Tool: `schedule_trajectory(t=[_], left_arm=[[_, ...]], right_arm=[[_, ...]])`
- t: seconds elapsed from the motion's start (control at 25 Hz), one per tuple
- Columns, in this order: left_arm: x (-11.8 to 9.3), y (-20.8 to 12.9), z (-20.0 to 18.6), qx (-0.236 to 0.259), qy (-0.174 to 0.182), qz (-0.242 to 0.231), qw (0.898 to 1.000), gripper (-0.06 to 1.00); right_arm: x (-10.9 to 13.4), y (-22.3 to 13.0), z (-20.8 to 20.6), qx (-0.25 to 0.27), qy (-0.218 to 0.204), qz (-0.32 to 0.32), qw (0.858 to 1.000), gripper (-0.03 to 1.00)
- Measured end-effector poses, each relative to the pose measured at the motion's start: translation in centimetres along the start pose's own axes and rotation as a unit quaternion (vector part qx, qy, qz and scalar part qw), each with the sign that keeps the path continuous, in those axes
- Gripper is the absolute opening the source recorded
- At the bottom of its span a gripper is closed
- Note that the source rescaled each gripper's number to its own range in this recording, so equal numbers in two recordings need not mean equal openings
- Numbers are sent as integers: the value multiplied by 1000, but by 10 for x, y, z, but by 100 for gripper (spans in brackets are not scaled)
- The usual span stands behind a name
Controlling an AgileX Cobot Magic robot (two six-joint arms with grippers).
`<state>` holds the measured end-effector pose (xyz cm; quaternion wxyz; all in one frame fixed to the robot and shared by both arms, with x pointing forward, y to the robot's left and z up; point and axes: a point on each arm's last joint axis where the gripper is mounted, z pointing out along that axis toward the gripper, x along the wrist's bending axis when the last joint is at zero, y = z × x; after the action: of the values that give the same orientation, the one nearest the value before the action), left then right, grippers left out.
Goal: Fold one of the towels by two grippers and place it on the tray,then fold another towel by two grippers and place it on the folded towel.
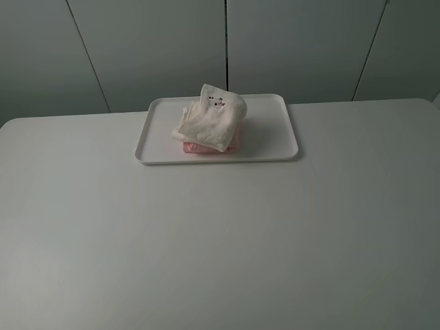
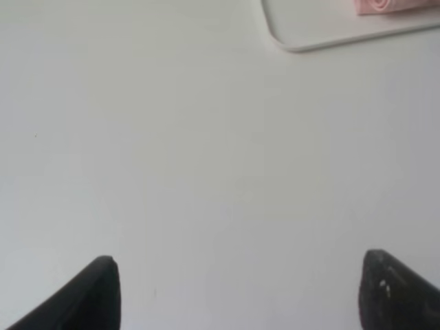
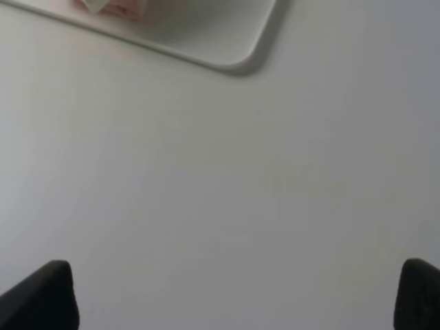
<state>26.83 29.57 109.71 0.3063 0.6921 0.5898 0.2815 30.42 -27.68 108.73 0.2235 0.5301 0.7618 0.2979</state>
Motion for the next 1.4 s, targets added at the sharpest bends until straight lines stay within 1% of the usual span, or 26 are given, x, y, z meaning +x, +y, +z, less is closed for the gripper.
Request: schedule_trajectory(t=[0.12, 0.24, 0.36, 0.4, 0.52, 0.68, 0.8, 0.88, 0.96, 1.28, 1.4], left_arm=[[-2, -17, -18, -35, 2, 2, 999, 90], [-3, -32, -33, -82, 6, -2, 997, 90], [-5, -45, -41, -118, 8, -7, 993, 91], [-5, -48, -42, -123, 7, -8, 992, 93], [-6, -53, -34, -112, -2, -27, 993, 98], [-8, -59, -19, -86, -12, -37, 996, 100], [-8, -63, -13, -70, -12, -39, 997, 100], [-8, -63, -13, -70, -12, -39, 997, 100], [-8, -63, -13, -70, -12, -39, 997, 100], [-4, -62, -10, -77, 6, -23, 997, 100], [-4, -59, -9, -92, 10, -21, 995, 100]], right_arm=[[0, -15, -16, -15, -1, 0, 1000, 100], [0, -29, -33, -58, -2, 1, 998, 100], [1, -44, -48, -103, -4, 1, 995, 100], [1, -50, -52, -111, -4, 1, 994, 100], [1, -63, -60, -130, -4, 2, 991, 100], [1, -74, -65, -158, -4, 2, 987, 100], [3, -81, -54, -143, 4, 4, 990, 100], [6, -85, -42, -120, 21, 6, 993, 100], [9, -86, -39, -112, 36, 7, 993, 100], [9, -81, -30, -149, 34, -13, 988, 100], [8, -80, -29, -154, 30, -13, 988, 100]])
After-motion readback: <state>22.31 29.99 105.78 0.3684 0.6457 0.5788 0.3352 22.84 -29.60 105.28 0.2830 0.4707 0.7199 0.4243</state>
